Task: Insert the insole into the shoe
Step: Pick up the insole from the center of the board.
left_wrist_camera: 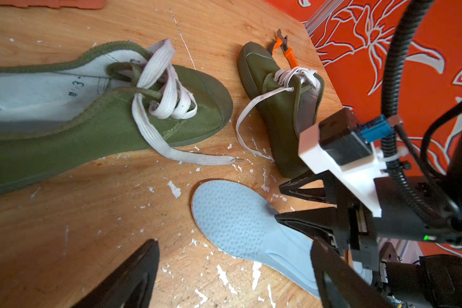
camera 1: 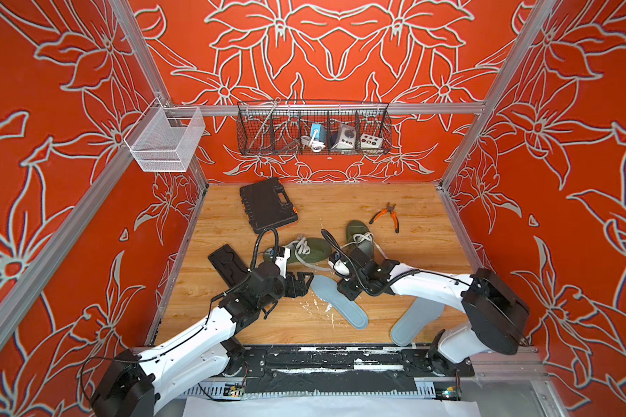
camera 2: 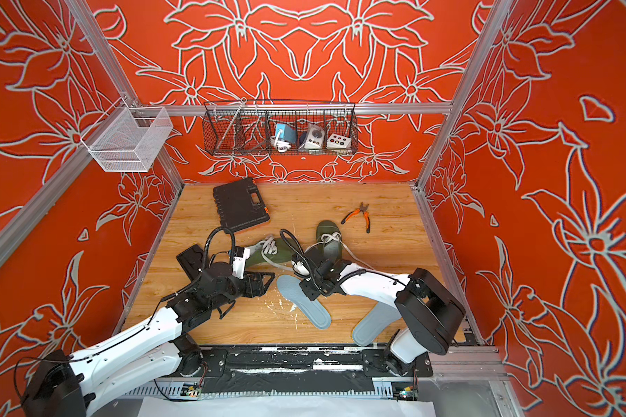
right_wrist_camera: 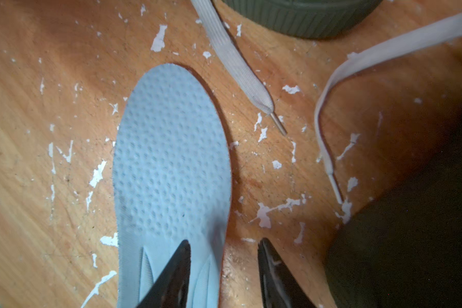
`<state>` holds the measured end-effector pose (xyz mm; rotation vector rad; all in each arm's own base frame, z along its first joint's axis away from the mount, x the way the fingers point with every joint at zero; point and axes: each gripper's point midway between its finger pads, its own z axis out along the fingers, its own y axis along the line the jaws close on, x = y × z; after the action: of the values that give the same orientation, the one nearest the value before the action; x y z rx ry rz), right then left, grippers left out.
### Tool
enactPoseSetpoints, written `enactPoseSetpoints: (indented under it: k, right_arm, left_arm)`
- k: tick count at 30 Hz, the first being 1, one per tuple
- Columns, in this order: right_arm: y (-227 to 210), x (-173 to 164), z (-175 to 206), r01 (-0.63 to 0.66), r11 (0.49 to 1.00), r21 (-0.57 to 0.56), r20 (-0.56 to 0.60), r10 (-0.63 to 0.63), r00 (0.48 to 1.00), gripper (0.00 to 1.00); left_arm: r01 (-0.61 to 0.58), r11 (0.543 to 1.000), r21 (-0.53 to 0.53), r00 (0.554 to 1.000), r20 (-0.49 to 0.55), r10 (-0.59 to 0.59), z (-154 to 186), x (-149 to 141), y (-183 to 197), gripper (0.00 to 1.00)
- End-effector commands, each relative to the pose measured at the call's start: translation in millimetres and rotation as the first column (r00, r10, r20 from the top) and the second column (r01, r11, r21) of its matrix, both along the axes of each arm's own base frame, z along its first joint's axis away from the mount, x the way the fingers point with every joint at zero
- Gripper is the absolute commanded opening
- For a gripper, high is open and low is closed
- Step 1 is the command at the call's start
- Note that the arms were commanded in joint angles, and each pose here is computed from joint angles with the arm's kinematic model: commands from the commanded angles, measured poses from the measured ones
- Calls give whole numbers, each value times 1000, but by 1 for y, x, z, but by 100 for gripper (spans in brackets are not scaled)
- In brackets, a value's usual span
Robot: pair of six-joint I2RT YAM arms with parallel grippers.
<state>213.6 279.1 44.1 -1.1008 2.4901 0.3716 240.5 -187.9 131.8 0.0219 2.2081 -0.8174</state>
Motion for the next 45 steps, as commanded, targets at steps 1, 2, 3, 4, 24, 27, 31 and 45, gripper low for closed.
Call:
enactPoseSetpoints:
  k: [1, 2, 3, 4, 24, 27, 31, 45]
  right_arm:
    - [4, -5, -11, -50, 998, -26, 11, 51, 999, 43]
    - [4, -6, -14, -50, 998, -33, 10, 50, 999, 43]
    - [3, -6, -16, -49, 998, -38, 11, 50, 999, 43]
    - [3, -8, -19, -51, 998, -44, 9, 52, 999, 43]
    - [-2, -4, -17, 15, 997, -81, 53, -11, 999, 0]
    - [-7, 5, 0, 80, 994, -74, 97, -72, 993, 0]
    - [-16, 20, 37, 179, 984, -9, 165, -175, 971, 0]
    - [-89, 77, 137, 471, 825, 313, 110, -524, 845, 0]
  left_arm:
    - [-18, 1000, -9, 1000, -23, 18, -3, -4, 4, 88]
    - [-21, 1000, -9, 1000, -22, 21, -3, -5, 4, 88]
    - [-23, 1000, -11, 1000, -22, 23, -3, -5, 5, 88]
    - [-25, 1000, -10, 999, -22, 24, -2, -5, 6, 88]
    - [-33, 999, 5, 999, -22, 34, -3, -3, 7, 89]
    - [-30, 1000, -4, 1000, -8, 30, 1, 0, 4, 89]
    - [-5, 999, -54, 999, 40, 7, 21, 10, -8, 89]
    - [188, 960, -209, 980, 99, -170, 73, 49, -74, 88]
